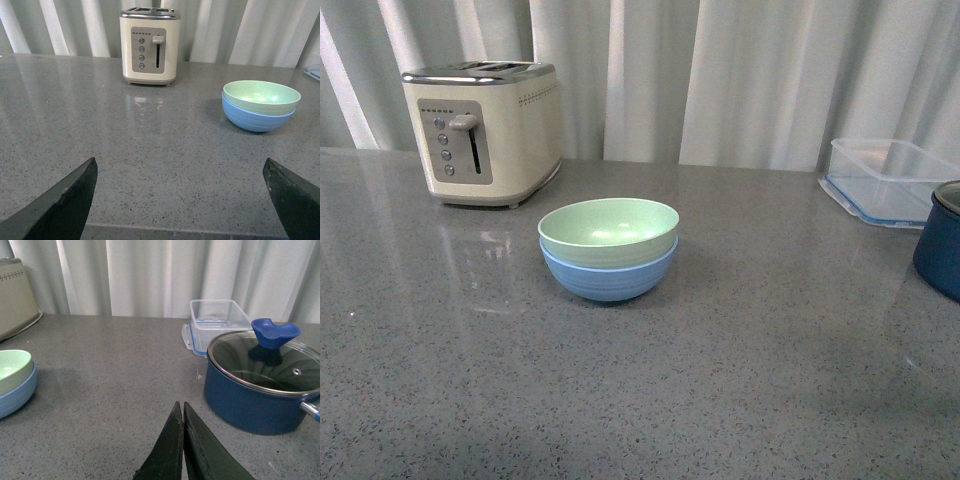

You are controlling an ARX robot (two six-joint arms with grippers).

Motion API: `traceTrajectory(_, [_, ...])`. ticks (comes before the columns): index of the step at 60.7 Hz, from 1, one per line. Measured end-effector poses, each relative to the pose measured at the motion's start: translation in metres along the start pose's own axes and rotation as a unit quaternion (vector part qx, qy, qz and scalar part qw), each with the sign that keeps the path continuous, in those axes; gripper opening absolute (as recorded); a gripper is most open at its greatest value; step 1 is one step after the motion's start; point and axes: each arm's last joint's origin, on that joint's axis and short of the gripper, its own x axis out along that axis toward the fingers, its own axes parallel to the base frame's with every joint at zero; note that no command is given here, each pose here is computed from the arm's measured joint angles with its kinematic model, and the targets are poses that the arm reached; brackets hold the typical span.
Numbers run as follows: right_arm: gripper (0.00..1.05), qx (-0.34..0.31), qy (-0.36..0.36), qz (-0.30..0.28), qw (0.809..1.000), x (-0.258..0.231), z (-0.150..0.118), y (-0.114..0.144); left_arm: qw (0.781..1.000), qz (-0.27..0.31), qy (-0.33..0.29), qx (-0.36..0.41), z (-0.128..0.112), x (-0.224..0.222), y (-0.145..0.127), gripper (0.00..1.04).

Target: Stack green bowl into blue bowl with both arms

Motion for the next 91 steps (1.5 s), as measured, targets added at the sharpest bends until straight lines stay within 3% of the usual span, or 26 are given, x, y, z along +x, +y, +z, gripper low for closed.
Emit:
traceTrajectory(23, [0.01,0.001,0.002,-0.002,1.0,-0.037,-0.014,-0.02,1.0,0.0,0.0,0.0,0.0,0.0,0.0,0.98])
traceTrajectory(40, [0.01,0.001,0.006,-0.002,1.0,-0.053,-0.028,-0.021,1.0,0.0,0.0,0.0,0.0,0.0,0.0,0.98])
traceTrajectory(91, [0.01,0.001,-0.009,-0.001,1.0,-0.081,-0.021,-0.021,1.0,0.0,0.0,0.0,0.0,0.0,0.0,0.98])
